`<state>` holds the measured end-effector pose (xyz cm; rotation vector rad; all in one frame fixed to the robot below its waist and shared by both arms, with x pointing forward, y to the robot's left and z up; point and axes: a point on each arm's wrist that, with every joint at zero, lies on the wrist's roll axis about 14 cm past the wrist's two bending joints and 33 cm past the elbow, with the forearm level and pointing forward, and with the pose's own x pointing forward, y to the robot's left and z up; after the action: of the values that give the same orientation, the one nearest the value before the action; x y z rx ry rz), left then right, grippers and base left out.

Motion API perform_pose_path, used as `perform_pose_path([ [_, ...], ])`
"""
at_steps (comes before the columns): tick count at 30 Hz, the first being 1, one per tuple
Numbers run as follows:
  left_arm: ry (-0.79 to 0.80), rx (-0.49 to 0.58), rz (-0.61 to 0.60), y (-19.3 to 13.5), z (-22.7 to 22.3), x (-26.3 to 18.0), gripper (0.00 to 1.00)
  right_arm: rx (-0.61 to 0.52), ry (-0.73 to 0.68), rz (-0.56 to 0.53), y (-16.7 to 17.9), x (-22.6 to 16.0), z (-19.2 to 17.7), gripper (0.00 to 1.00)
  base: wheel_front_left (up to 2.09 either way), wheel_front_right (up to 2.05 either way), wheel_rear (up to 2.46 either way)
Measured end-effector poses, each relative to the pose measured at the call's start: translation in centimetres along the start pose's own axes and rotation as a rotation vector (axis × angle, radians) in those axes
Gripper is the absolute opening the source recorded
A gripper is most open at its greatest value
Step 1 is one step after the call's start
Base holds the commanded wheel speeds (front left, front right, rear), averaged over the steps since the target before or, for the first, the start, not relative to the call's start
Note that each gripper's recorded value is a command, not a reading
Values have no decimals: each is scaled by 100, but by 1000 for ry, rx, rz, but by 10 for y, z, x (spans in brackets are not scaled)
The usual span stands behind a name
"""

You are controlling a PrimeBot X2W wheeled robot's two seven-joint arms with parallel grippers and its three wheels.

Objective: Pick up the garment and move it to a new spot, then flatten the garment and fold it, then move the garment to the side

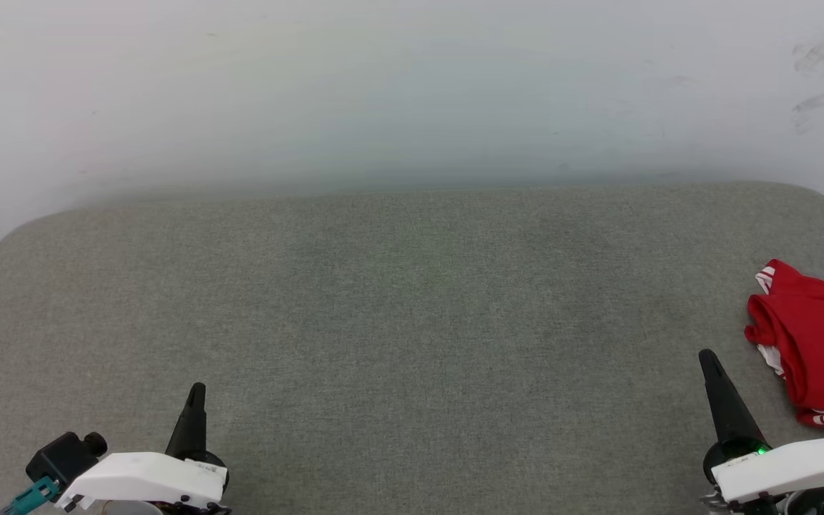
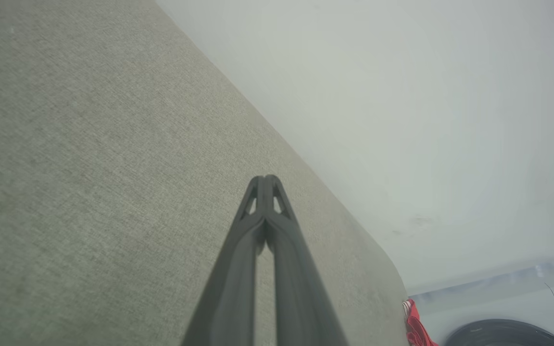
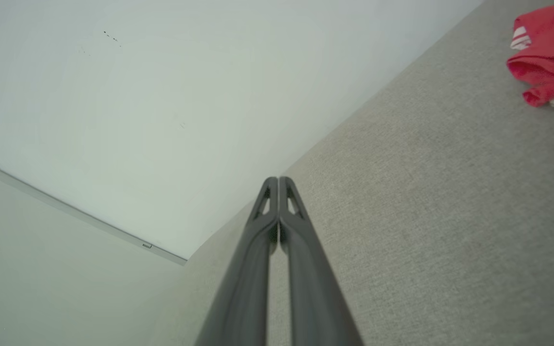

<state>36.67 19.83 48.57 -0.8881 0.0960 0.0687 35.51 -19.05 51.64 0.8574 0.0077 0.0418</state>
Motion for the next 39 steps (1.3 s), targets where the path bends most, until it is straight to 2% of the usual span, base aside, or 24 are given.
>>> perform_pose_path([
  [20, 8, -225, -13, -2, 1, 6, 0, 232, -6, -14, -6, 10, 0, 0, 0, 0, 0],
  [39, 4, -395, -40, -7, 5, 11, 0, 407, -11, -21, -10, 18, 0, 0, 0, 0, 0],
])
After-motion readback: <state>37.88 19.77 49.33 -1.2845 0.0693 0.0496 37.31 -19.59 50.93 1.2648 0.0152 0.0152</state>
